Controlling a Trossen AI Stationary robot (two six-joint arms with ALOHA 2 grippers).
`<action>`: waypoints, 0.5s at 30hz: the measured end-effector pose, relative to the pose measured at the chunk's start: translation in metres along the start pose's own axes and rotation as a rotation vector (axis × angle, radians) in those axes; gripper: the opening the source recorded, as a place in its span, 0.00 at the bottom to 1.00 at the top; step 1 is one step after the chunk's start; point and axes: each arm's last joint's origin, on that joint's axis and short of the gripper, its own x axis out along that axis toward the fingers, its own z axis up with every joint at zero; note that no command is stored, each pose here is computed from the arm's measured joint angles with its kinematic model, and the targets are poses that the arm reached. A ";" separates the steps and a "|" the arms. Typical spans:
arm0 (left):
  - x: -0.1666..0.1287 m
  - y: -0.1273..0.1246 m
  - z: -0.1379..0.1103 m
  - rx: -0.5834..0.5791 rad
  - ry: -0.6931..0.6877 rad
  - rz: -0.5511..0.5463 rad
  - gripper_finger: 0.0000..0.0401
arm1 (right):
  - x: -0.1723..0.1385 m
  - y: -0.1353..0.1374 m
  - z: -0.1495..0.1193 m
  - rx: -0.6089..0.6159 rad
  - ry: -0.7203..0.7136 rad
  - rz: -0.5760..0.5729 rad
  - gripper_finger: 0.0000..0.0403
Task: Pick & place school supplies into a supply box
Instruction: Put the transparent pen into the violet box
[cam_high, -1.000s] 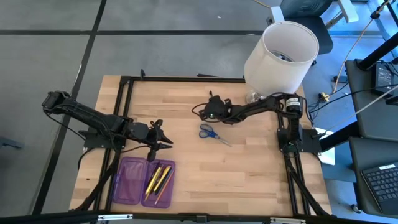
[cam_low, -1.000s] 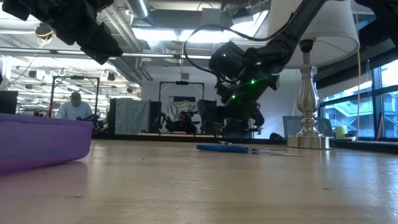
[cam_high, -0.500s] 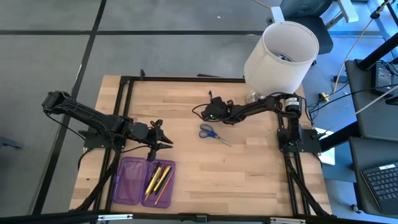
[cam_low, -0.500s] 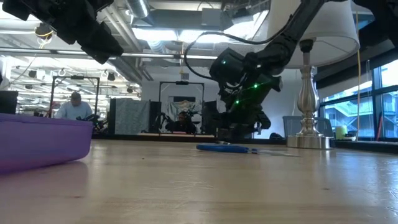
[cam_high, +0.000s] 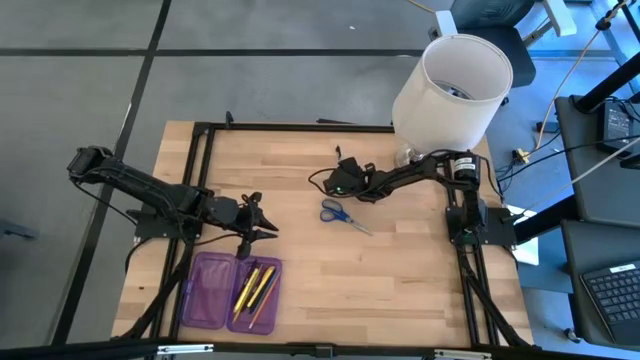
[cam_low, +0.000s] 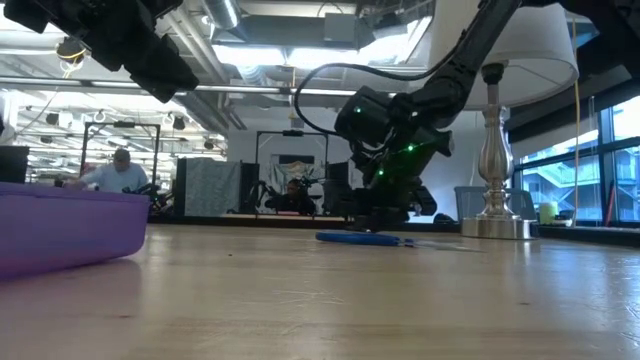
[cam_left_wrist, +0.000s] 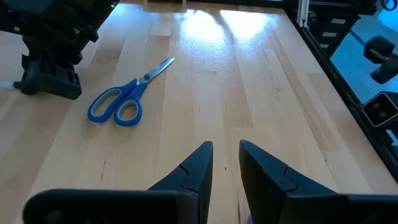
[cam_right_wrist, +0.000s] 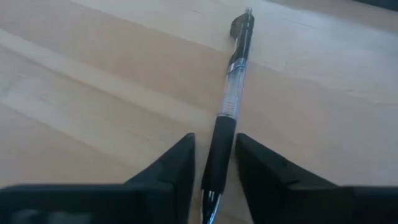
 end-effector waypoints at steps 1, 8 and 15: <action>0.000 0.000 0.000 0.000 0.000 0.000 0.19 | 0.000 0.000 0.000 -0.003 0.006 -0.001 0.28; 0.000 0.000 0.000 -0.001 -0.001 0.003 0.18 | 0.000 -0.003 -0.002 -0.060 0.043 -0.015 0.09; 0.000 -0.001 0.000 -0.002 0.001 -0.009 0.19 | -0.010 0.001 -0.005 -0.105 0.052 0.012 0.09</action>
